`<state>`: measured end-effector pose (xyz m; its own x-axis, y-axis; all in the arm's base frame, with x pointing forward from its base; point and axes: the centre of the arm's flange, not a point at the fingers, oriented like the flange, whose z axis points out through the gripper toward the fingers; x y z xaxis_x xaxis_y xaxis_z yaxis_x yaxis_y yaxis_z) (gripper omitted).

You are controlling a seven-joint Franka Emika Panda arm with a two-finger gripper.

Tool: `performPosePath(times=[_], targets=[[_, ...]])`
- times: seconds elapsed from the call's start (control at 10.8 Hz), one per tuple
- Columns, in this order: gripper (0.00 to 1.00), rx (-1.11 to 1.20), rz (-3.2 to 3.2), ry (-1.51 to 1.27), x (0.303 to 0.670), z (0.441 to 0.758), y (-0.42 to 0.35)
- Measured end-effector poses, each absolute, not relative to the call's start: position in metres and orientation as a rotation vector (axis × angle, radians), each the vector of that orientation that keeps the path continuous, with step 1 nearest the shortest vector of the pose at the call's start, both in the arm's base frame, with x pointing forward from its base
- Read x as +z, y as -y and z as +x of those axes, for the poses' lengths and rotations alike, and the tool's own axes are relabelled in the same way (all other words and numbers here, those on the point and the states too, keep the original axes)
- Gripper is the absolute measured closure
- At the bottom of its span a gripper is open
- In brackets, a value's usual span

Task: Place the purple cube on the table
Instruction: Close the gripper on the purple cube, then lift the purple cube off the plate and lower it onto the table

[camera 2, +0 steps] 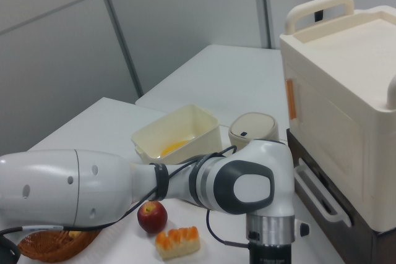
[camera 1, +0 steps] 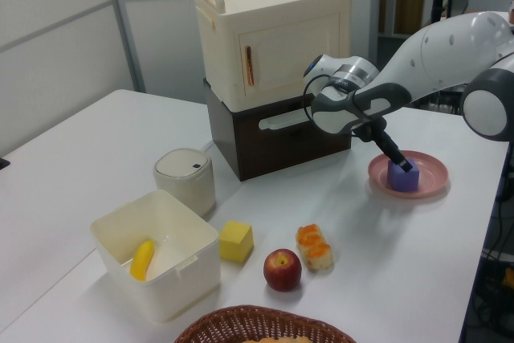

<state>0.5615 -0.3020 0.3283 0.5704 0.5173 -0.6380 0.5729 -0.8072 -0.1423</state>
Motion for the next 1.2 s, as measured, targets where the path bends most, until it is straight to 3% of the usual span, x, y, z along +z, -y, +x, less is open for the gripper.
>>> performPosePath(times=[0.37, 0.55, 0.65, 0.83, 1.2], targets=[[0.03, -1.063, 2.710, -0.920, 0.312, 0.565, 0.301], [0.36, -1.049, 2.702, -0.913, 0.309, 0.569, 0.296], [0.43, -1.040, 2.699, -0.907, 0.312, 0.571, 0.295], [0.43, -1.010, 2.695, -0.897, 0.322, 0.576, 0.293], [0.43, -0.871, 2.707, -0.846, 0.389, 0.598, 0.255]])
